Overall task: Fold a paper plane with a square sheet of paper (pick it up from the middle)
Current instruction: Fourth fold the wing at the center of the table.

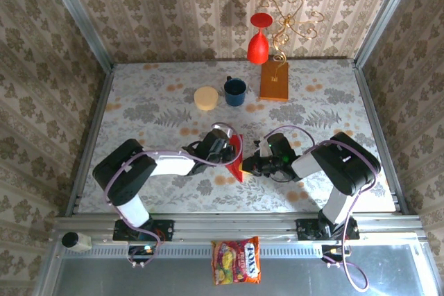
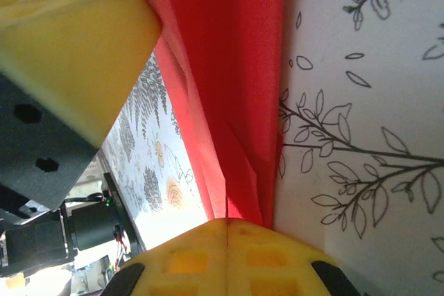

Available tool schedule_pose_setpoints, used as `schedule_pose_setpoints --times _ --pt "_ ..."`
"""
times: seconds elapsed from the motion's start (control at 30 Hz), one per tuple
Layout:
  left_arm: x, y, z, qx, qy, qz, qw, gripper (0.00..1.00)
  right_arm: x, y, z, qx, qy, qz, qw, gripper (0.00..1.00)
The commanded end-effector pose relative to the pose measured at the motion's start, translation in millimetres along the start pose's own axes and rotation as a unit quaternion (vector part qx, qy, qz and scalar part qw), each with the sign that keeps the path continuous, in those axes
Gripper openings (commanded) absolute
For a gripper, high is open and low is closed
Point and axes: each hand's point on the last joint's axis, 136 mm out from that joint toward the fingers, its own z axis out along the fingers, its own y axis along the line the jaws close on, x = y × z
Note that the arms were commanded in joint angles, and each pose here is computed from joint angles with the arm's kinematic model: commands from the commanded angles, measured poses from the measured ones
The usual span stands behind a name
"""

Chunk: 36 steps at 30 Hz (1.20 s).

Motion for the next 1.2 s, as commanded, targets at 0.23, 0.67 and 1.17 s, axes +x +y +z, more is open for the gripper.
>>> schedule_pose_setpoints --times 0.23,0.67,1.17 --pt "-18.7 -5.9 12.4 0.015 -0.010 0.013 1.000 0.00 28.2 -61.3 0.3 0.099 0.023 0.059 0.993 0.00" --pt "-8.8 2.5 24.5 0.010 0.003 0.009 1.000 0.00 27.9 -60.4 1.3 0.097 0.025 0.058 0.993 0.00" --pt "15.6 23.1 29.3 -0.015 0.022 -0.005 1.000 0.00 0.6 -13.0 -33.5 0.089 0.003 -0.007 0.996 0.27"
